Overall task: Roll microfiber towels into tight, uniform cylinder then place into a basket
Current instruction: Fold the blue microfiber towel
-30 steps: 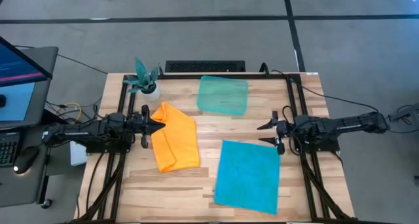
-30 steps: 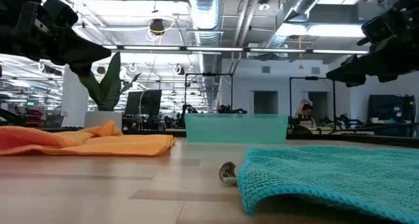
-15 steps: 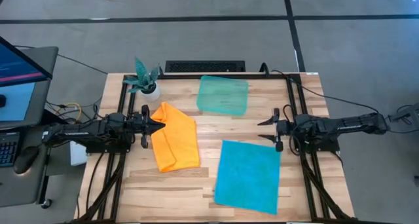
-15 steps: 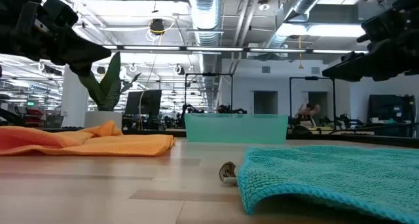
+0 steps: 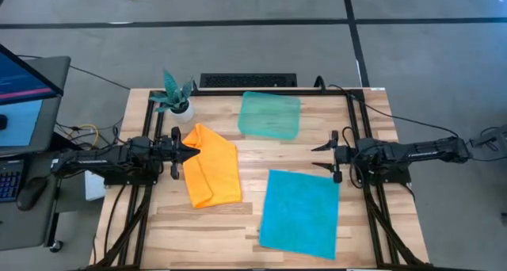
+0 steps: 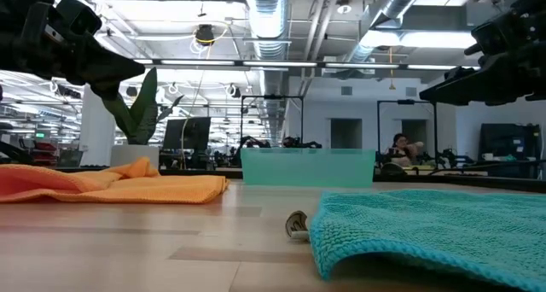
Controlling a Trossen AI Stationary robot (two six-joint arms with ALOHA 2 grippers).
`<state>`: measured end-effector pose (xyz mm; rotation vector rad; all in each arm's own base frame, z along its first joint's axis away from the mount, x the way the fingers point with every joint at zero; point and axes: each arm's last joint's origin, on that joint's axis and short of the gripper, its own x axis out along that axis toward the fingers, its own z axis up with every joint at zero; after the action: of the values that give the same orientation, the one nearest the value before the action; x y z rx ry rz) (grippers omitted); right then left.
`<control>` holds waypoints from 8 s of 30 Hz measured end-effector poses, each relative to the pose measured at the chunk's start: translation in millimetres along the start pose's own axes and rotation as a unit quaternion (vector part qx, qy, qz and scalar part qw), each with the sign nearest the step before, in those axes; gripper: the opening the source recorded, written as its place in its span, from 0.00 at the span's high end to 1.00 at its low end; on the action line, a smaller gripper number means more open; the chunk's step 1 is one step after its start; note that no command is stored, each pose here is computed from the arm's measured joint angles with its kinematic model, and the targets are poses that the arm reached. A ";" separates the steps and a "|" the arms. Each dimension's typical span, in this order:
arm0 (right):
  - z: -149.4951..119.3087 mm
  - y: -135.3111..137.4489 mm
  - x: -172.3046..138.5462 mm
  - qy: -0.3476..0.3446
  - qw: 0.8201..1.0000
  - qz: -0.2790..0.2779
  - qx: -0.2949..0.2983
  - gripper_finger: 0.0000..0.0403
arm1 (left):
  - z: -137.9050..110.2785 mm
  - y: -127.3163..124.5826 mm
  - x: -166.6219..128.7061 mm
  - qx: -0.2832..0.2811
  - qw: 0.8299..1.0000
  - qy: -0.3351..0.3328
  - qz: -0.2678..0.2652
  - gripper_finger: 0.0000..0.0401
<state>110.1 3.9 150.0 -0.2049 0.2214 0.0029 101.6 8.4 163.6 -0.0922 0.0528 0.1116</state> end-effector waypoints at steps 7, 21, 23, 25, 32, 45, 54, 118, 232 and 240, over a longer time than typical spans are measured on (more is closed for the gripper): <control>0.4 -0.1 0.0 -0.001 1.000 0.000 0.000 0.39 | 0.5 0.0 0.0 0.014 1.000 -0.003 0.001 0.98; 1.5 -0.3 -0.2 -0.005 1.000 -0.001 0.001 0.39 | 0.6 -0.1 0.0 -0.060 0.998 -0.003 -0.002 0.98; 1.6 0.1 -0.2 -0.005 0.999 0.002 0.037 0.39 | 0.6 -0.1 0.0 -0.051 0.999 -0.004 -0.002 0.98; 2.3 0.9 -0.2 -0.008 0.995 0.006 0.102 0.39 | 0.8 -0.1 0.0 -0.032 0.999 -0.004 -0.002 0.98; 11.2 2.5 -1.0 -0.050 0.966 0.023 0.251 0.39 | 4.2 -0.9 0.0 -0.009 1.000 -0.024 -0.011 0.98; 52.6 1.2 -13.9 -0.265 0.924 0.065 0.269 0.39 | 5.5 0.1 -0.1 0.001 0.999 -0.031 0.008 0.98; 72.7 9.9 -8.6 -0.267 0.919 0.104 0.270 0.39 | 2.3 1.2 0.0 -0.008 1.000 -0.015 0.023 0.98; 19.1 19.7 199.4 0.409 0.822 -0.016 0.396 0.39 | 2.1 2.8 -0.2 -0.067 0.996 -0.016 0.049 0.98; 131.2 101.2 39.8 0.144 0.984 -0.062 0.088 0.39 | 66.2 -127.5 124.3 0.169 0.952 0.055 -0.250 0.46; 149.5 112.0 30.4 0.125 0.990 -0.023 0.057 0.39 | 65.7 -127.3 129.3 0.165 0.964 0.041 -0.206 0.46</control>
<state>169.5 143.1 263.6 -0.0958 0.4656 -0.0822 247.5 -97.2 232.8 0.2258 0.1339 -0.3188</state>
